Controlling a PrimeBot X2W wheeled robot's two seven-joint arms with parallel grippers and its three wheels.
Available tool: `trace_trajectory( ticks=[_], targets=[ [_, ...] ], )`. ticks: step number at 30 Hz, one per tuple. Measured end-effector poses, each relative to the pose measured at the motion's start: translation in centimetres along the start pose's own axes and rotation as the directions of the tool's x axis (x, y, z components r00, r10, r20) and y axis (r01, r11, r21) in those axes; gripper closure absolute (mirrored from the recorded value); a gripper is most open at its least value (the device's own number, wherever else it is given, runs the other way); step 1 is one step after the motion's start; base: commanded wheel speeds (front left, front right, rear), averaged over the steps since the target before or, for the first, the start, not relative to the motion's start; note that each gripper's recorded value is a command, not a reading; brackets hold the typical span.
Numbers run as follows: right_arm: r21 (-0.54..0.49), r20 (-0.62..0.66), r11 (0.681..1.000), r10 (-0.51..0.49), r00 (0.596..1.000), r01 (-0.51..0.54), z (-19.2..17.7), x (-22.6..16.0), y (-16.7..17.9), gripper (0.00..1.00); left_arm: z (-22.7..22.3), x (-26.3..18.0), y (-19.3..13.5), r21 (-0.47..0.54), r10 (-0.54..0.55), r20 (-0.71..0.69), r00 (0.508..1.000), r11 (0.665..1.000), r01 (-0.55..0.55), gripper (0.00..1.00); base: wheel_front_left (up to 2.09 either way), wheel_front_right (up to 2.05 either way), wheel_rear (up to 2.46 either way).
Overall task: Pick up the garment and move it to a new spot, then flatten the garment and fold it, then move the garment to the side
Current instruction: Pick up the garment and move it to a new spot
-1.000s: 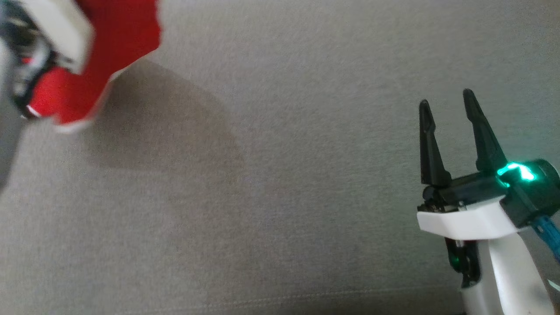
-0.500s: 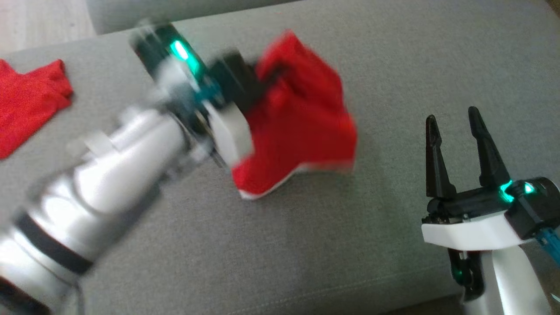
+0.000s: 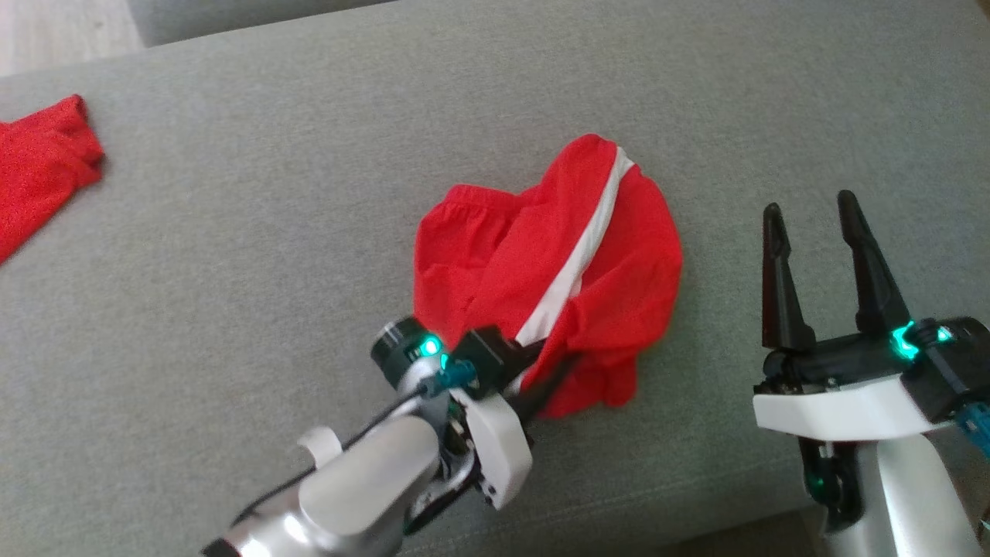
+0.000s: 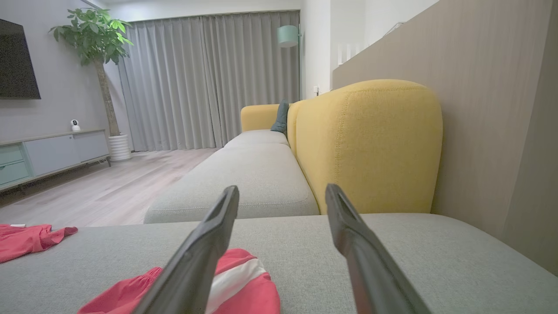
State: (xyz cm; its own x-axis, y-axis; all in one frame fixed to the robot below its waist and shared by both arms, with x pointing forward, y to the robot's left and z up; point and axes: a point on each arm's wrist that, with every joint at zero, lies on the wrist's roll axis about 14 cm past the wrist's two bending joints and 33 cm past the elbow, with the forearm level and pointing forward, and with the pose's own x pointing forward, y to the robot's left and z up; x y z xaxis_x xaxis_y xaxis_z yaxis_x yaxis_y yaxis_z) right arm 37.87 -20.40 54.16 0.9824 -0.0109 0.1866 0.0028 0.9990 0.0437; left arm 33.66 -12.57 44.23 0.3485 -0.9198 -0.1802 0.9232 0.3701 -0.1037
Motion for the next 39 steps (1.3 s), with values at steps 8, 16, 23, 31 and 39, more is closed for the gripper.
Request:
trace_trajectory(
  ticks=[8, 16, 23, 31, 39],
  targets=[
    [0.015, 0.003, 0.999, 0.029, 1.000, -0.029, 0.0, 0.3, 1.0, 0.00, 1.1, -1.0, 0.2, -0.004, 0.068, 0.058, 0.996, 0.998, -0.068, 0.00, 0.00, 0.00, 0.00],
    [0.031, -0.001, 0.998, 0.057, 0.998, -0.057, 0.0, -0.6, 2.0, 0.00, 4.0, -3.8, 2.6, -0.036, 0.254, 0.152, 0.955, 0.967, -0.251, 0.00, 0.00, 0.00, 0.00],
    [0.035, -0.006, 0.997, 0.073, 0.997, -0.072, 0.0, -1.8, 2.6, 0.00, 5.3, -10.6, 7.5, -0.122, 0.564, 0.218, 0.797, 0.826, -0.551, 0.00, 0.00, 0.00, 0.00],
    [0.040, -0.038, 0.994, 0.102, 0.994, -0.100, -1.0, -2.8, 3.6, 0.00, 3.8, -17.7, 8.8, -0.215, 0.761, 0.209, 0.614, 0.649, -0.730, 0.00, 0.00, 0.00, 0.00],
    [0.048, -0.083, 0.993, 0.110, 0.990, -0.106, -2.3, -3.7, 3.8, 0.00, 2.7, -22.4, 8.6, -0.255, 0.847, 0.203, 0.490, 0.529, -0.809, 0.00, 0.00, 0.00, 0.00]
  ],
)
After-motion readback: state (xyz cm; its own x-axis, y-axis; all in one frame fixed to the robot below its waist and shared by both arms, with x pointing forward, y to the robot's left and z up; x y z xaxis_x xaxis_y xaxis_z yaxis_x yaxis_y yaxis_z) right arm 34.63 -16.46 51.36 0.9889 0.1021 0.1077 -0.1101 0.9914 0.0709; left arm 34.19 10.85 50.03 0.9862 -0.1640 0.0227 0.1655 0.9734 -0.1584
